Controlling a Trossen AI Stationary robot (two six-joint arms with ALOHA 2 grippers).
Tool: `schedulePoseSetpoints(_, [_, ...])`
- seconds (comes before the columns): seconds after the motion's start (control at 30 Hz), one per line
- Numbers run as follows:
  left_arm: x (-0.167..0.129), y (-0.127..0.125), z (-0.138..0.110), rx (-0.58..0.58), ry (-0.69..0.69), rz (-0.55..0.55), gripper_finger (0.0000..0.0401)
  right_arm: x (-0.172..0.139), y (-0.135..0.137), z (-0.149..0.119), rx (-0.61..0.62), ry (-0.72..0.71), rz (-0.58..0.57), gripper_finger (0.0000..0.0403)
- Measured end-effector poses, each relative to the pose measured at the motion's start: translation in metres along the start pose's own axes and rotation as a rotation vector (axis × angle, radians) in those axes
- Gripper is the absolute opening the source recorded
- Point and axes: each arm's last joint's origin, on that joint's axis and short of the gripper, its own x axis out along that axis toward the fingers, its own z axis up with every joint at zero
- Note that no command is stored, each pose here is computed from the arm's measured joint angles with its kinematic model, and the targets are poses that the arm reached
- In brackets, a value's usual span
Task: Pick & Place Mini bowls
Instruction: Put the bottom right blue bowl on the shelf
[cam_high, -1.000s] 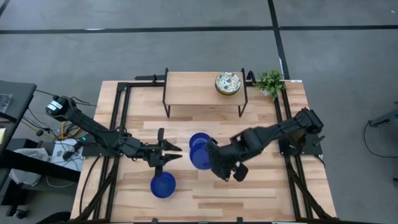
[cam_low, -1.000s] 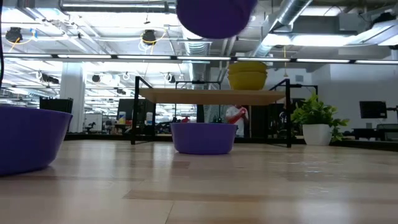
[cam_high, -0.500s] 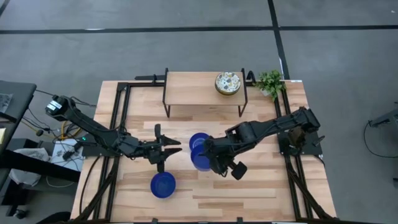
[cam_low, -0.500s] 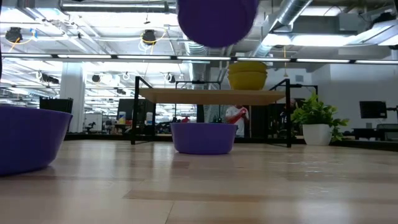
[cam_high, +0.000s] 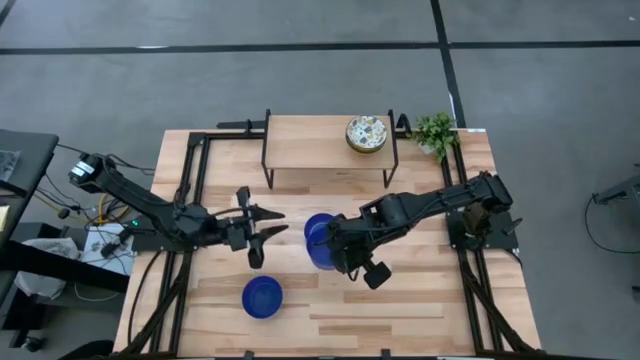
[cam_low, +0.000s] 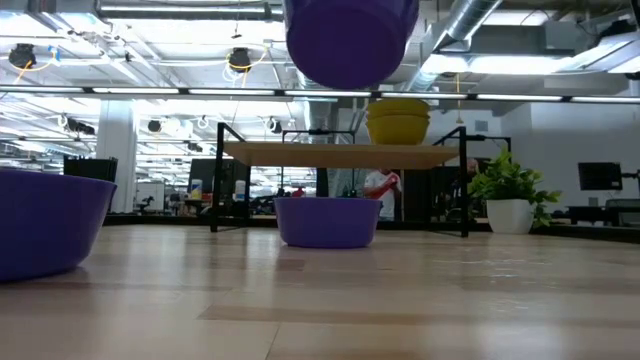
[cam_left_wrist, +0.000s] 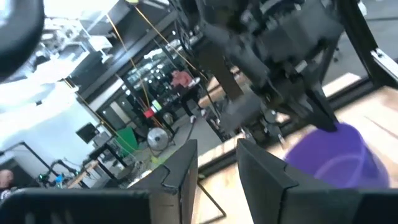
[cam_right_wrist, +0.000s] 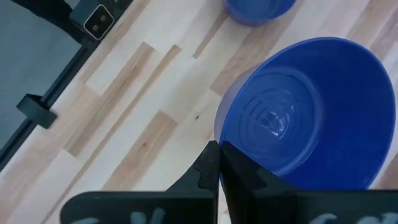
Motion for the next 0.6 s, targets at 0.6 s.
schedulePoseSetpoints(0.6, [-0.0004,0.0031,0.0049,0.024,-0.039,-0.012,0.0112,-0.0003,-0.0020,-0.0014,-0.005,0.008,-0.006,0.0000])
